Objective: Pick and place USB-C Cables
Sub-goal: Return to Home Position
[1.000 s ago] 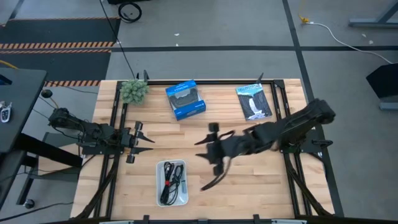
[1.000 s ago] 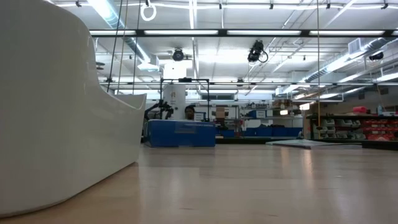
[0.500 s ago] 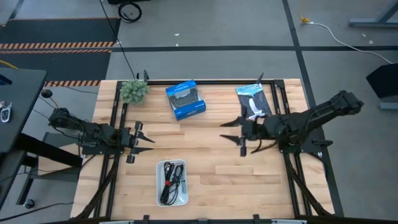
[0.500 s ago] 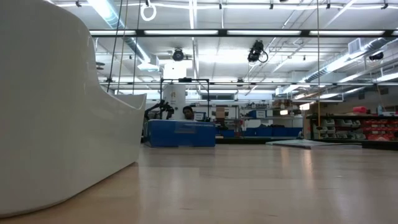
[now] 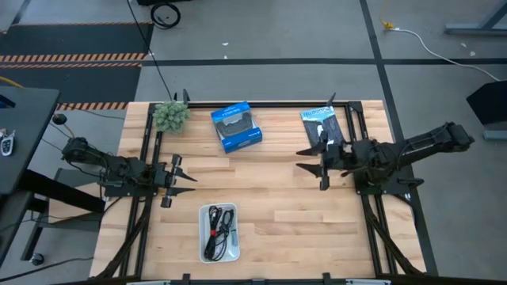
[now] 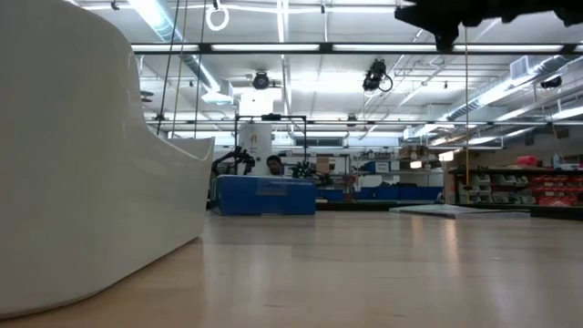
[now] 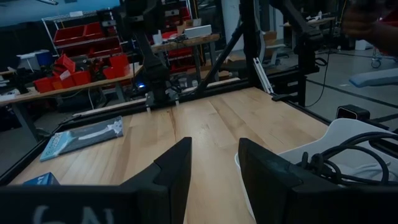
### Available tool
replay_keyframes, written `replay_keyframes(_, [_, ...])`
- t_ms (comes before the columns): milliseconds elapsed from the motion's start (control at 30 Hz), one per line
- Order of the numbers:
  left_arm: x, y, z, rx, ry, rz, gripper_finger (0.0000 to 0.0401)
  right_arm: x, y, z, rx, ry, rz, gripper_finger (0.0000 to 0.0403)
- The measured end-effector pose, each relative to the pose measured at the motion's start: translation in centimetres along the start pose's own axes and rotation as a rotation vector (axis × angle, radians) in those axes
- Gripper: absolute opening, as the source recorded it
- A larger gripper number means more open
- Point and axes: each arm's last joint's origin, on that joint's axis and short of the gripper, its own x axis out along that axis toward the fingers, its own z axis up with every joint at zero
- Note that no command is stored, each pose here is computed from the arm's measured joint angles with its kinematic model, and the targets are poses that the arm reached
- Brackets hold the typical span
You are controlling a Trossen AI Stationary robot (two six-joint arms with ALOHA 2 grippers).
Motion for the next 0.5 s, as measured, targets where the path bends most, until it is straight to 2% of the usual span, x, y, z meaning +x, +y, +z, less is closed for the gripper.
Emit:
replay_keyframes(267, [0.0,0.0,0.0,0.0,0.0,0.0,0.0142,-1.5,-1.2,-2.9,0.037,-0.011,-0.043,0.0176])
replay_keyframes(500, [0.0,0.0,0.0,0.0,0.0,0.0,0.0142,-2.6,-1.8,-5.1,0.095,0.001,-0.013,0.017])
